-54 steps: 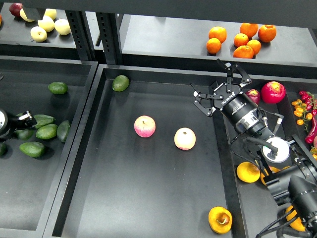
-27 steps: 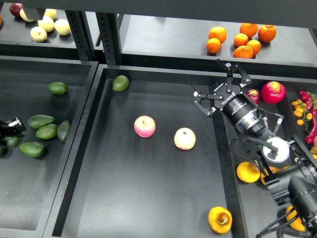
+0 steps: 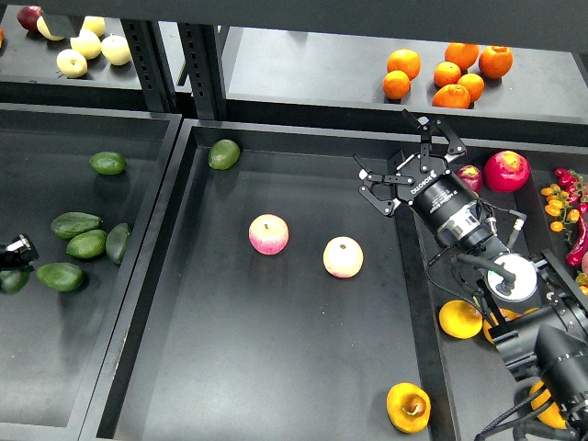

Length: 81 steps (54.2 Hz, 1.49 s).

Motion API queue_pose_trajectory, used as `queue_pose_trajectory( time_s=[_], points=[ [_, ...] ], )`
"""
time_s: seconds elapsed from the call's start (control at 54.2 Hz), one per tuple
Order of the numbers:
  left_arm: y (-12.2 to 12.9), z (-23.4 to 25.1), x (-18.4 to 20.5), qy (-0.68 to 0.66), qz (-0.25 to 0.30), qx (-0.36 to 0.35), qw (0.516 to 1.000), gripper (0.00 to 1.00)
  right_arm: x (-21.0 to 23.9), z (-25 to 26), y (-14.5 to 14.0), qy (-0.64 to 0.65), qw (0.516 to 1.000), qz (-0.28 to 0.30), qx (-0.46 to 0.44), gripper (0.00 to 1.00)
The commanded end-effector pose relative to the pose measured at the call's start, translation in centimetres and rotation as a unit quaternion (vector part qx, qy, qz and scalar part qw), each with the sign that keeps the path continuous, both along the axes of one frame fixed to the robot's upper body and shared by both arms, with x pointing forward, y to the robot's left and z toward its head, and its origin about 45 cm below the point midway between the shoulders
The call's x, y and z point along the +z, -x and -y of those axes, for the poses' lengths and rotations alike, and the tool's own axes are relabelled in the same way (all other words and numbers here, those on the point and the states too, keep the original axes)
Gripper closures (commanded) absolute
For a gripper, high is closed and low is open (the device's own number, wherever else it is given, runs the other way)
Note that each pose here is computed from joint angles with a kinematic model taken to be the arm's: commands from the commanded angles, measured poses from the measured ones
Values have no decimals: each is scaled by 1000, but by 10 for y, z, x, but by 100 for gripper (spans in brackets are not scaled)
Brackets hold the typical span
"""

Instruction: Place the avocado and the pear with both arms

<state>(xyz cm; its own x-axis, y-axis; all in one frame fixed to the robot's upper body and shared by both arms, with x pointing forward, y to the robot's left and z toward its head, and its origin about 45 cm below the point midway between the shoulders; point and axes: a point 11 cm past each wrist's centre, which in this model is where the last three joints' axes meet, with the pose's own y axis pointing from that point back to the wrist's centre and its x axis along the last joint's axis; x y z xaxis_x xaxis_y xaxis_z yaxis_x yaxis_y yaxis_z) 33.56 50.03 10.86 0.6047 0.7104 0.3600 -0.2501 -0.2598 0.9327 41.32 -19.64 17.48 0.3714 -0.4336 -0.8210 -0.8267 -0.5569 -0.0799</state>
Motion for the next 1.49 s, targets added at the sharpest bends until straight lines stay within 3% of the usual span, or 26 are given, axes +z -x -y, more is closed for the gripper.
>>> queue_pose_trajectory(
  time_s=[0.0,0.775,1.366,1.477],
  points=[
    [1,1,-3,2,-2,3,1000,50,0,0,0,0,1000,0,0,1],
    [5,0,-11,3,-7,16,1000,44,1,0,0,0,1000,1,0,1],
    [4,6,-12,10,-5,11,1000,20,1,0,0,0,1000,1,0,1],
    [-3,12,-8,39,16,29,999,18,0,-1,0,0,1000,0,1,1]
  ],
)
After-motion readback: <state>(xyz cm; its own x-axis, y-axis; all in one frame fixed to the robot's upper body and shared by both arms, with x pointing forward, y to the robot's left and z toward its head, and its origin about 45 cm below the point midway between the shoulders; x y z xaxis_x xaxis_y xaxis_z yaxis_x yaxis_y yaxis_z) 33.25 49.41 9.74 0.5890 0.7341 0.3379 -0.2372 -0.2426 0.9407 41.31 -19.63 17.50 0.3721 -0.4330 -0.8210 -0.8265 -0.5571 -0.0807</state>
